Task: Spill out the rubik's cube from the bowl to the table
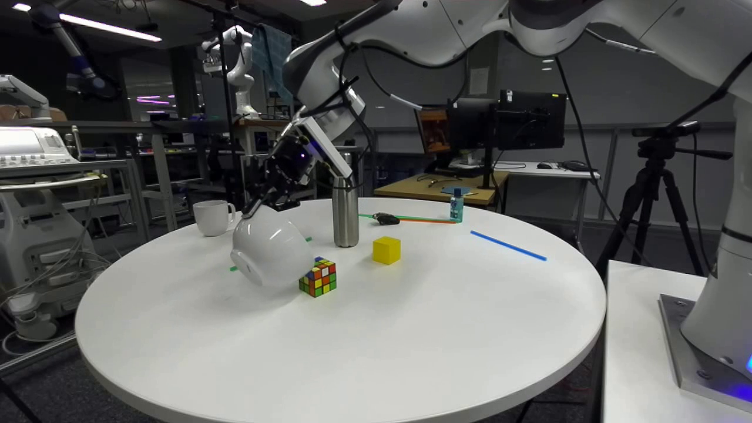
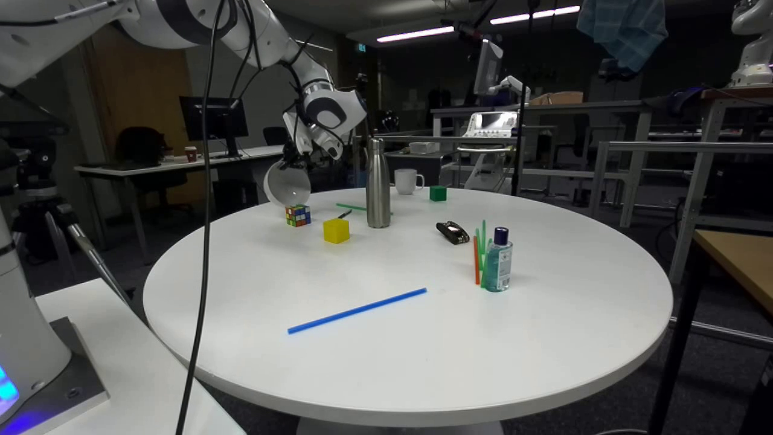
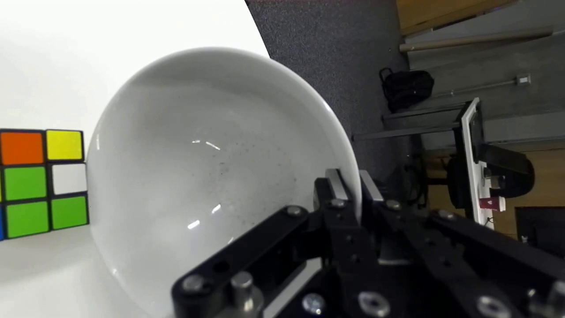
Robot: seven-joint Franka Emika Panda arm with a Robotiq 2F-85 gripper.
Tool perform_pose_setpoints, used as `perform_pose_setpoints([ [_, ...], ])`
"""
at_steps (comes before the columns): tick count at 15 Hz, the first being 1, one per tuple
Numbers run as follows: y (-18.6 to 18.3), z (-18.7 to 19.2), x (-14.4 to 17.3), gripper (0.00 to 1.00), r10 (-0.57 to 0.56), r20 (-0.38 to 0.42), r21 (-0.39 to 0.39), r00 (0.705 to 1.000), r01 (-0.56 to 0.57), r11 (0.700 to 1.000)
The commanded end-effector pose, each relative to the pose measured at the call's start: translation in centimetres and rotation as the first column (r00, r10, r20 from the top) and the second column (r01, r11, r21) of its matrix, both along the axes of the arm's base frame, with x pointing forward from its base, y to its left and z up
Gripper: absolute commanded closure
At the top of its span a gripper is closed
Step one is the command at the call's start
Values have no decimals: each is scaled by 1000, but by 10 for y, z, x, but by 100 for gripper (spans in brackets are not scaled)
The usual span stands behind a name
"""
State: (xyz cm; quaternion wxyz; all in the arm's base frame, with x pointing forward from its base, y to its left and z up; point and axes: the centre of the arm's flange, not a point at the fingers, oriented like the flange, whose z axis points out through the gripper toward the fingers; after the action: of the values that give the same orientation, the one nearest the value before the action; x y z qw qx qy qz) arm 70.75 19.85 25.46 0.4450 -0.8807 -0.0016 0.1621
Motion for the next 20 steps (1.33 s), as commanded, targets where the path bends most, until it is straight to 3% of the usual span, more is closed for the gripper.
perform_pose_setpoints([
  [1,9,31,10,97,16,7,-46,1000,-16,999],
  [15,22,44,4,97,83,9,-266,997,-78,961],
  [20,27,65,2,97,104,34,-327,994,-87,941],
])
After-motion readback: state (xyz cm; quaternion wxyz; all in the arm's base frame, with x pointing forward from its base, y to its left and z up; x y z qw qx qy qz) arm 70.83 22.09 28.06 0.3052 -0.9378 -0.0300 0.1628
